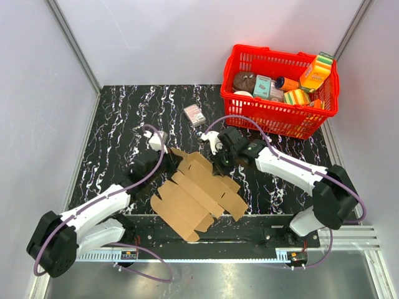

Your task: Fold the paper box

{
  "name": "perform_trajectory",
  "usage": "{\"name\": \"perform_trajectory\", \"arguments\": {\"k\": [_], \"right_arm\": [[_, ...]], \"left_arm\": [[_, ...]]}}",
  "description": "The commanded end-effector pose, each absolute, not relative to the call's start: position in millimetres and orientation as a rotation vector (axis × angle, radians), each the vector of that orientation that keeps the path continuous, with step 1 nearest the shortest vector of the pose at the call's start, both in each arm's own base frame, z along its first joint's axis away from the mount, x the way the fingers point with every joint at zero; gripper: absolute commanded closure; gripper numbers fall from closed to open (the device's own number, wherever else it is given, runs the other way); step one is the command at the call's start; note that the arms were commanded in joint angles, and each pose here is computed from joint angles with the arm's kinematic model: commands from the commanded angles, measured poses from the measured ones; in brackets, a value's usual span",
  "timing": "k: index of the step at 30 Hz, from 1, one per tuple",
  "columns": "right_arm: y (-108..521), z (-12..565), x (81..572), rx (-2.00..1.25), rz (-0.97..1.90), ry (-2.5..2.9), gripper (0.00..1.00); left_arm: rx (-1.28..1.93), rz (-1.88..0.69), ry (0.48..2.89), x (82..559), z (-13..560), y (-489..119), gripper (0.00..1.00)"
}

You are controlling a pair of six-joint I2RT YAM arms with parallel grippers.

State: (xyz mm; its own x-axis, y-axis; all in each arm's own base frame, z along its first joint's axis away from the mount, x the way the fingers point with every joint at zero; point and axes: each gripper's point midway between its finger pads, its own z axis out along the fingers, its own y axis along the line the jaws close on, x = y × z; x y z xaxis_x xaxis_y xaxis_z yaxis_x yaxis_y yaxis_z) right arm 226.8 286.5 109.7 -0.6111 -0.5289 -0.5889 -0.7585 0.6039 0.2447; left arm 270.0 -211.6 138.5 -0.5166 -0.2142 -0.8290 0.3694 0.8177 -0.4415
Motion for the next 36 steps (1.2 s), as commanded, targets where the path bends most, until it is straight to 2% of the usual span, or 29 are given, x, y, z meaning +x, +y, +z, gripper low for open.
{"name": "perform_trajectory", "arguments": {"k": [1,6,13,36], "right_arm": [[287.4,119.0,232.4,-0.998,0.663,2.326,1.00],[286.2,119.8,232.7,-0.995,0.660,2.326,1.00],[286.1,120.9,230.2,-0.997,0.669,2.322,1.00],[286.5,121.8,226.3,-1.009,0.693,2.319,1.00]], "left_arm": [[-0.087,-0.512,2.031,275.8,122.0,-166.7,1.00],[-0.187,-0.389,2.101,272.9,95.8,-139.0,1.00],[-0.190,-0.321,2.180,277.6,71.3,-135.6,1.00],[-0.101,-0.345,2.220,303.7,50.4,-155.8,1.00]]}}
